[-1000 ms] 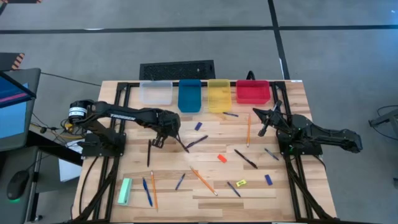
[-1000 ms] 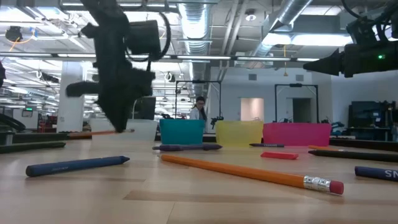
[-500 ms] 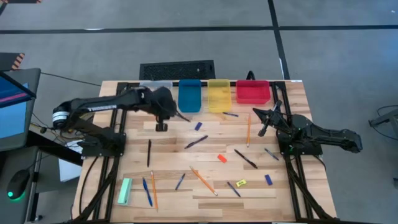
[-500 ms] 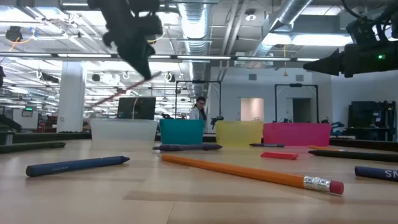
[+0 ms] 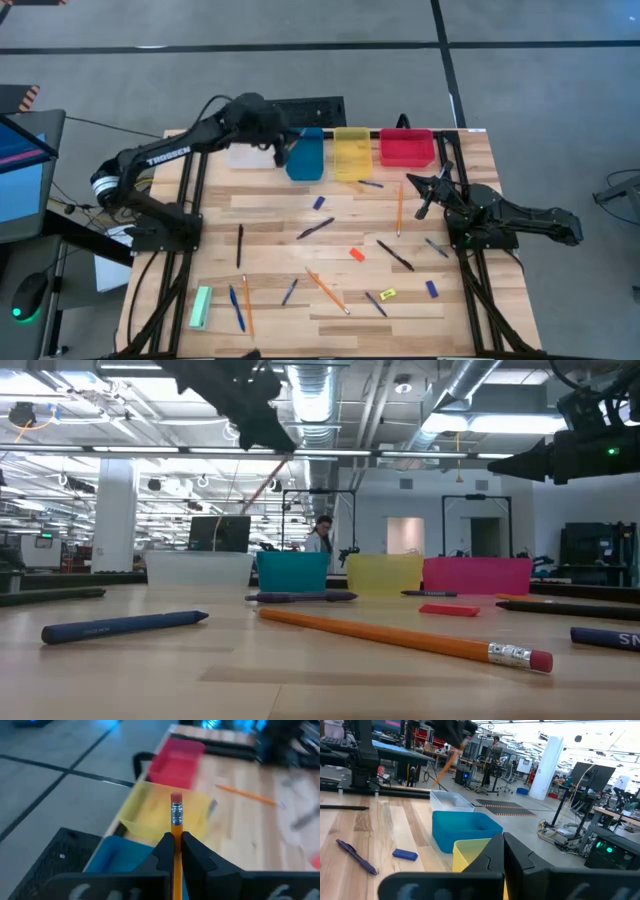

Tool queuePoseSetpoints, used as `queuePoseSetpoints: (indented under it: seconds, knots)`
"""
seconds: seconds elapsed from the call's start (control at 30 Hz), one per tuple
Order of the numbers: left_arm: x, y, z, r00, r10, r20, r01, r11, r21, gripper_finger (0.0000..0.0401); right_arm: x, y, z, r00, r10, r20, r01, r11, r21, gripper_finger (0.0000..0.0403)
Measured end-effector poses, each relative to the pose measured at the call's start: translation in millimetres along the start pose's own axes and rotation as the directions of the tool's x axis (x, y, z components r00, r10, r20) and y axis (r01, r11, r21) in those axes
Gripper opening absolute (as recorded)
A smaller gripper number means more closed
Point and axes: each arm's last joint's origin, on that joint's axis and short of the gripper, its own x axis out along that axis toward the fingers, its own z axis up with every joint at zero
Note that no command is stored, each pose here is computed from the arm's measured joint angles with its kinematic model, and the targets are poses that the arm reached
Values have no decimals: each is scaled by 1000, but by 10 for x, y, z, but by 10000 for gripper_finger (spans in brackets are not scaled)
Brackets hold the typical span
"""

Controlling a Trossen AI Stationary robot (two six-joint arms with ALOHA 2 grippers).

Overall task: Sort crayons/erasers/pens/pencils in bins
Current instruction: Put the orange pencil into the blue bin

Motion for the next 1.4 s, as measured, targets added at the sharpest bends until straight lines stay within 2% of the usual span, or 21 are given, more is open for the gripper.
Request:
queuePoseSetpoints:
  seconds: [0.13, 0.27, 0.4, 0.5, 0.67, 1.03, 1.17, 1.3, 1.4]
  knots:
    - [192, 255, -9, 995, 65, 71, -52, 985, -163, 4, 0, 0, 0, 1000, 0, 0, 0, 1000, 0, 17]
    - [411, 556, -124, 990, 102, 93, -64, 936, -345, 4, 0, 1, -1, 1000, 1, 0, -1, 1000, 0, 17]
    - [624, 781, -259, 989, 85, 118, -29, 912, -410, 4, 0, 0, -1, 1000, 0, 0, 0, 1000, 0, 15]
    - [790, 860, -350, 988, 91, 124, -30, 904, -426, 4, 0, 0, -1, 1000, 0, 0, 0, 1000, 0, 17]
    - [1013, 930, -342, 990, 84, 117, -25, 898, -440, 4, 0, 0, -1, 1000, 0, 0, 0, 1000, 0, 16]
    - [1484, 1058, -538, 996, 87, -17, -86, 893, -441, 4, 0, 0, -1, 1000, 0, 0, 0, 1000, 0, 17]
    - [1571, 1084, -570, 995, 73, -62, -93, 893, -441, 4, 0, 0, 0, 1000, 0, 0, 0, 1000, 0, 16]
    - [1563, 1074, -598, 989, 55, -135, -108, 902, -419, 4, 0, 0, -1, 1000, 1, 0, -1, 1000, 0, 17]
    - [1546, 1069, -580, 986, 30, -165, -100, 894, -436, 4, 0, 0, -1, 1000, 1, 0, -1, 1000, 0, 17]
